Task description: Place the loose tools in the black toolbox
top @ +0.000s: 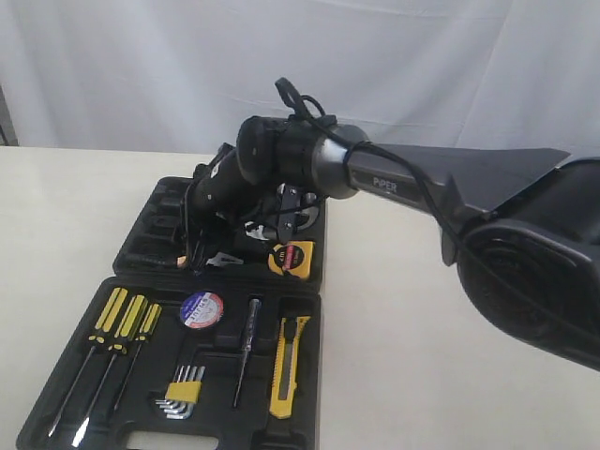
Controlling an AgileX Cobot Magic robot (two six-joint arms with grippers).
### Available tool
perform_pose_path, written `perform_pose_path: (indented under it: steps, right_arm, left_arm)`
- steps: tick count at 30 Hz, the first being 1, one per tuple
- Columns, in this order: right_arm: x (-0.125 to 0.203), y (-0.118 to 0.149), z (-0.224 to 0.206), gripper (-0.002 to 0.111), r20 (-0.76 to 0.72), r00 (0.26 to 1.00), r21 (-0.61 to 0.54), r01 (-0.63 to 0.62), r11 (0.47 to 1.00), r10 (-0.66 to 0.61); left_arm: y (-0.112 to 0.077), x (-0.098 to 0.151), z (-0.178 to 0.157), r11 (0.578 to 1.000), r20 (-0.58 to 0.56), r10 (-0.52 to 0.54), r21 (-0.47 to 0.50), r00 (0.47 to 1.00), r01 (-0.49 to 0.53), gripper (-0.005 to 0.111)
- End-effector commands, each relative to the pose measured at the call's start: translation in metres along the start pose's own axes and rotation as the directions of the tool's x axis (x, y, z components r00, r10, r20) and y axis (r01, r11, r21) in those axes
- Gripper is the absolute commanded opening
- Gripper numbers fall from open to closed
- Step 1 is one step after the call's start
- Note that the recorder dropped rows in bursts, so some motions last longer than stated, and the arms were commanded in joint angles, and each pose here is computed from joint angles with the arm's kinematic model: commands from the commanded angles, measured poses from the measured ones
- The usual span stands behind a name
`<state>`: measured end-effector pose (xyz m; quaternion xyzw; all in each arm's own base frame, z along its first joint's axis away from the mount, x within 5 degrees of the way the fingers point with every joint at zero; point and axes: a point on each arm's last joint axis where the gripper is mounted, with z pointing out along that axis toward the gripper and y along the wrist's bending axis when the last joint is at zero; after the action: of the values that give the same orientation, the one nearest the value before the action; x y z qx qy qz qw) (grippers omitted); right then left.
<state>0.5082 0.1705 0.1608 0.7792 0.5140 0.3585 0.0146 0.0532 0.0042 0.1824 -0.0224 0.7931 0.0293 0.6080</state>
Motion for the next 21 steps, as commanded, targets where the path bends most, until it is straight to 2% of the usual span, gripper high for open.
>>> perform_pose_path:
  steps: [1,3,7,9,14,16,19,21]
  right_arm:
    - [0.019,-0.007,-0.003,0.064,0.01,0.98,-0.064,0.198,0.978,-0.198]
    - [0.023,-0.007,-0.003,0.064,0.038,0.949,-0.11,0.315,0.943,-0.313]
    - [0.034,-0.007,-0.003,0.063,0.104,0.848,-0.199,0.53,0.824,-0.52]
    - [0.038,-0.007,-0.003,0.055,0.123,0.81,-0.226,0.585,0.779,-0.573]
    - [0.038,-0.008,-0.003,0.012,0.158,0.764,-0.224,0.644,0.731,-0.625]
    - [0.039,-0.008,-0.003,0.0,0.171,0.745,-0.222,0.667,0.711,-0.645]
    - [0.037,-0.009,-0.001,0.0,0.19,0.716,-0.204,0.698,0.686,-0.672]
    - [0.034,-0.01,0.002,0.0,0.195,0.718,-0.184,0.696,0.694,-0.668]
  left_arm:
    - [-0.001,0.0,0.0,1.0,0.007,-0.011,0.007,1.0,0.011,0.0]
    - [-0.001,0.0,0.0,1.0,0.007,-0.011,0.007,1.0,0.011,0.0]
    - [-0.001,0.0,0.0,1.0,0.007,-0.011,0.007,1.0,0.011,0.0]
    - [-0.001,0.0,0.0,1.0,0.007,-0.011,0.007,1.0,0.011,0.0]
    - [-0.001,0.0,0.0,1.0,0.007,-0.011,0.007,1.0,0.011,0.0]
    - [-0.001,0.0,0.0,1.0,0.007,-0.011,0.007,1.0,0.011,0.0]
    - [-0.001,0.0,0.0,1.0,0.007,-0.011,0.007,1.0,0.011,0.0]
    - [-0.001,0.0,0.0,1.0,0.007,-0.011,0.007,1.0,0.011,0.0]
